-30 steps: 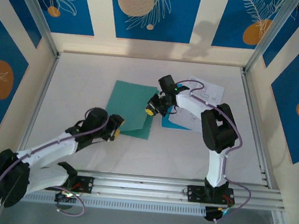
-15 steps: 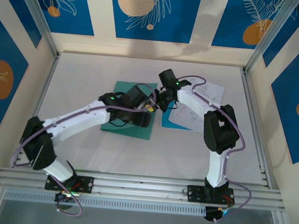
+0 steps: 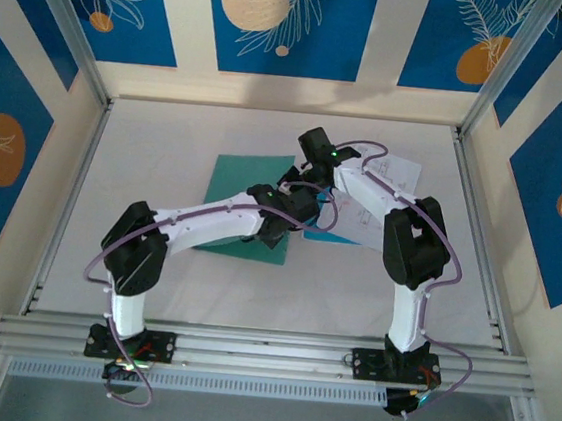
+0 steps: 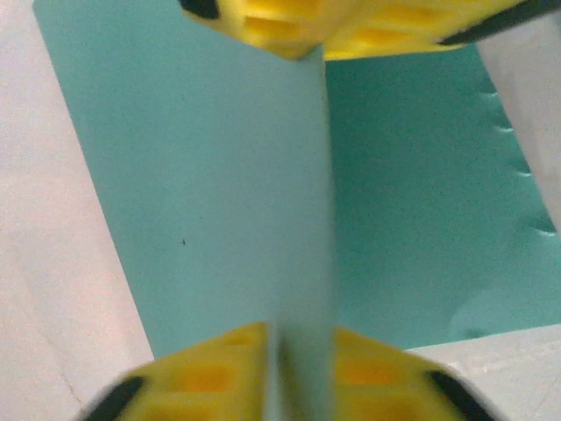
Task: Put the files into the folder
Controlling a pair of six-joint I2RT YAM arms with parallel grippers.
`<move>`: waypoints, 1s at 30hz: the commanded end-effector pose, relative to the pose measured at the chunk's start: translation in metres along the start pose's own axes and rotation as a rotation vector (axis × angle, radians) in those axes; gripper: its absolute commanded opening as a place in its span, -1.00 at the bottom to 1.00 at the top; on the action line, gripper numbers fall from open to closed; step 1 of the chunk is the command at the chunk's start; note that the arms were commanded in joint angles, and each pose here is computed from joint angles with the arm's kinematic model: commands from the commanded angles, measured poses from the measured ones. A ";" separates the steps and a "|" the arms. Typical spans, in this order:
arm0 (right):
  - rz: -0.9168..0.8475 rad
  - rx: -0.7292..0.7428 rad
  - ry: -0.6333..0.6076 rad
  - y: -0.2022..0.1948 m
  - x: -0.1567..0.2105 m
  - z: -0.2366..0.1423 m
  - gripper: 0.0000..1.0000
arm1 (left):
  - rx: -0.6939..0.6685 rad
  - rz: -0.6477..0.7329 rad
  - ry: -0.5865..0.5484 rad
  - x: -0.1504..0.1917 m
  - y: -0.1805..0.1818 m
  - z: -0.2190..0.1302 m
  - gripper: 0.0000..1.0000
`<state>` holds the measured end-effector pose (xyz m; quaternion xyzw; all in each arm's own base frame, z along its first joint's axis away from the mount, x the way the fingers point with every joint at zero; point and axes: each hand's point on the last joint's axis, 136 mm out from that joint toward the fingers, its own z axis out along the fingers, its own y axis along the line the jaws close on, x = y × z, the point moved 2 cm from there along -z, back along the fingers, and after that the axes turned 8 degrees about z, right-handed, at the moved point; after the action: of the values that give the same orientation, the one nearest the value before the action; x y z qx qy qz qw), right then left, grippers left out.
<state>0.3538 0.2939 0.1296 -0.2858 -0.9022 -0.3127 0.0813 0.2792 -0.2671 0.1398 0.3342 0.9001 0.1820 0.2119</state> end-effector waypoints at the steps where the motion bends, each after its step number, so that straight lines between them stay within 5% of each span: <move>1: -0.033 -0.028 0.039 0.010 0.015 -0.018 -1.00 | -0.062 -0.007 -0.027 -0.006 0.016 -0.012 -1.00; 2: -0.053 -0.038 0.029 0.013 0.014 -0.021 -0.90 | -0.055 -0.016 -0.039 -0.005 0.018 -0.014 -1.00; 6: -0.136 -0.107 -0.099 0.021 0.007 -0.054 0.22 | 0.003 -0.069 -0.091 -0.002 0.022 -0.027 -1.00; 9: -0.135 -0.148 -0.207 0.010 -0.003 -0.079 0.49 | 0.055 -0.135 -0.117 0.001 0.028 -0.038 -1.00; 14: -0.030 -0.140 -0.241 -0.035 -0.016 -0.079 0.34 | 0.129 -0.251 -0.150 0.007 0.042 -0.053 -1.00; 21: -0.001 -0.049 -0.077 -0.056 0.001 -0.009 -0.33 | 0.194 -0.339 -0.175 0.017 0.054 -0.063 -1.00; 30: 0.041 0.156 -0.031 -0.073 -0.009 0.050 -0.70 | 0.205 -0.472 -0.183 0.045 0.083 -0.064 -1.00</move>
<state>0.3206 0.2782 0.0507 -0.2915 -0.9176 -0.2562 0.0867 0.2660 -0.2059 0.2185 0.1850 0.9360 0.0270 0.2984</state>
